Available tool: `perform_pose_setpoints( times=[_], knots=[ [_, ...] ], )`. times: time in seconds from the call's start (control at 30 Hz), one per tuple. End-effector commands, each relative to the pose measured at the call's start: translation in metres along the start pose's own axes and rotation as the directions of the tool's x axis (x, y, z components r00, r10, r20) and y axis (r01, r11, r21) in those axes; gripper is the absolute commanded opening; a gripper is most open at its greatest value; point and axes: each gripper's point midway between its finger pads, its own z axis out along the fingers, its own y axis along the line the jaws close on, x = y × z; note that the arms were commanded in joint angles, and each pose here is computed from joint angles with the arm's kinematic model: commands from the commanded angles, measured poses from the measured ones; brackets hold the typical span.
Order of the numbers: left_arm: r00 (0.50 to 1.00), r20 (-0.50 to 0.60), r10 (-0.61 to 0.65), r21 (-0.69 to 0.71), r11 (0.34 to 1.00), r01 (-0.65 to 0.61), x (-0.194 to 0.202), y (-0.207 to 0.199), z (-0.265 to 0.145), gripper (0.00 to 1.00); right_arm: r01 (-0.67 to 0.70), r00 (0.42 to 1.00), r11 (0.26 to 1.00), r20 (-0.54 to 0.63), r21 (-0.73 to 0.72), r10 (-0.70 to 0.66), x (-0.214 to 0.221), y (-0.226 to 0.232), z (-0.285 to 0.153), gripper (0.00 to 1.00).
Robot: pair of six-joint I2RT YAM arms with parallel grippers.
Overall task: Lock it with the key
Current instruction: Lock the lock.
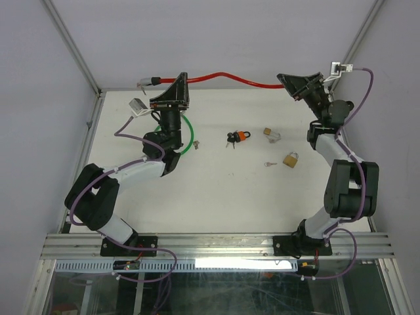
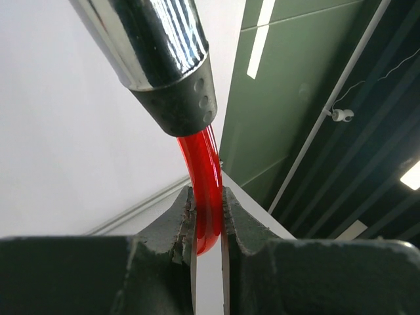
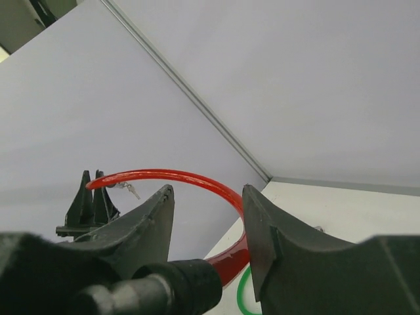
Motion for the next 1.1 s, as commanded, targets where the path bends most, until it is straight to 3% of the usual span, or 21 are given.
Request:
perform_pose_setpoints(
  times=[0.0, 0.13, 0.33, 0.6, 0.83, 1.07],
  knots=[
    [0.987, -0.080, -0.142, 0.100, 0.984, 0.150, 0.023, -0.036, -0.012, 0.00, 0.106, 0.993, 0.987, 0.055, -0.120, -0.100, -0.037, 0.053, 0.027, 0.49],
    [0.965, -0.167, -0.202, 0.057, 0.975, 0.214, 0.050, -0.027, -0.026, 0.00, 0.194, 0.981, 0.979, 0.029, -0.058, -0.193, -0.056, 0.050, 0.045, 0.50],
    [0.929, -0.252, -0.272, 0.059, 0.954, 0.295, 0.077, -0.039, -0.044, 0.00, 0.167, 0.985, 0.986, 0.036, -0.022, -0.166, -0.070, 0.023, 0.039, 0.52],
    [0.877, -0.352, -0.327, 0.046, 0.930, 0.366, 0.105, -0.052, -0.061, 0.00, 0.225, 0.972, 0.974, -0.054, -0.032, -0.227, -0.068, 0.022, 0.047, 0.58],
    [0.852, -0.406, -0.330, 0.034, 0.927, 0.375, 0.108, -0.066, -0.079, 0.00, 0.234, 0.965, 0.972, -0.119, -0.017, -0.234, -0.076, 0.011, 0.050, 0.62],
    [0.829, -0.427, -0.362, -0.004, 0.917, 0.398, 0.111, -0.064, -0.096, 0.00, 0.161, 0.970, 0.986, -0.193, 0.051, -0.148, -0.069, -0.002, 0.057, 0.57]
  ],
)
